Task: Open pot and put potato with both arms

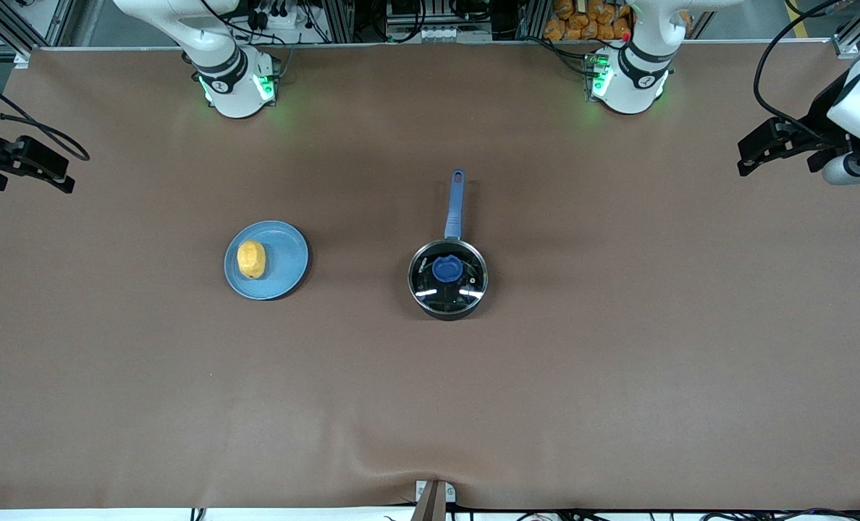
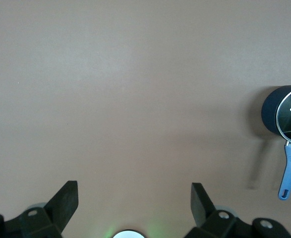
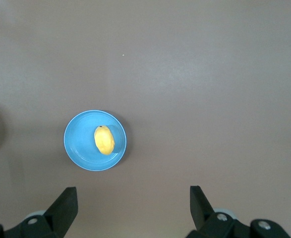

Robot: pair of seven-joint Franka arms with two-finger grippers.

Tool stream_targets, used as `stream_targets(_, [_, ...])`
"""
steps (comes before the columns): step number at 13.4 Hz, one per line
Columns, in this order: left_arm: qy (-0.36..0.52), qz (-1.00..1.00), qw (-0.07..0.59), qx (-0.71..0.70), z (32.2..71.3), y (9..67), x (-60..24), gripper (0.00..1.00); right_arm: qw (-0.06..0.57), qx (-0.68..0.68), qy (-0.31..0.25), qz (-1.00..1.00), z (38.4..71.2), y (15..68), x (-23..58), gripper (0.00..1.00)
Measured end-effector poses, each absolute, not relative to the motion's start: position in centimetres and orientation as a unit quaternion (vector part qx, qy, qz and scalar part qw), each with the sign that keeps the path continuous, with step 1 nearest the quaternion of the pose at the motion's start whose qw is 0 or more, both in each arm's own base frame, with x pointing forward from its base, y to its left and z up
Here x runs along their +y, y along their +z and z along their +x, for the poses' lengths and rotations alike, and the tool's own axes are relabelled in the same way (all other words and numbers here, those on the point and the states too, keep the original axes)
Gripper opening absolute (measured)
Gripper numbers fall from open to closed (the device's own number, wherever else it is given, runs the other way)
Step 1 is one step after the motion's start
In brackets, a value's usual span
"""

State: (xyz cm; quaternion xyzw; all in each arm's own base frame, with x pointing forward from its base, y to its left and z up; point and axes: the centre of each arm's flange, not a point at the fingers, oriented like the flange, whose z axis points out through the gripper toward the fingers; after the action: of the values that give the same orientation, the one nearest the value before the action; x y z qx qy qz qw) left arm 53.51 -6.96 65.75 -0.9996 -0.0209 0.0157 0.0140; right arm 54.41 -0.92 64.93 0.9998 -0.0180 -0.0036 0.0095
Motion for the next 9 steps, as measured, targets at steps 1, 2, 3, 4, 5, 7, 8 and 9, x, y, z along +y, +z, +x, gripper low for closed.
stream_targets(1, [0.017,-1.0,0.014,-0.022,53.54,65.64,-6.89,1.0,0.01,-0.017,-0.004,1.0,54.45,64.88,-0.81,1.0])
stream_targets(2, [0.018,-0.999,0.014,-0.022,53.59,65.48,-6.82,1.0,0.01,-0.016,-0.004,1.0,54.48,64.84,-0.71,1.0])
stream_targets(3, [0.021,-0.999,0.015,-0.022,53.65,65.26,-6.79,1.0,0.01,-0.016,-0.004,1.0,54.49,64.81,-0.67,1.0])
stream_targets(4, [0.023,-0.999,0.015,-0.022,53.71,65.0,-6.78,1.0,0.01,-0.016,-0.005,1.0,54.51,64.79,-0.66,1.0])
stream_targets(5, [0.025,-0.999,0.015,-0.022,53.76,64.83,-6.79,1.0,0.01,-0.016,-0.005,1.0,54.51,64.78,-0.66,1.0])
stream_targets(7, [0.025,-0.999,0.013,-0.022,53.75,64.89,-6.83,1.0,0.01,-0.016,-0.005,1.0,54.52,64.78,-0.66,1.0])
stream_targets(8, [0.024,-0.999,0.007,-0.022,53.73,65.0,-6.96,1.0,0.01,-0.016,-0.004,1.0,54.52,64.78,-0.66,1.0])
stream_targets(9, [0.023,-1.0,0.003,-0.021,53.72,65.08,-7.06,1.0,0.01,-0.016,-0.004,1.0,54.53,64.78,-0.63,1.0])
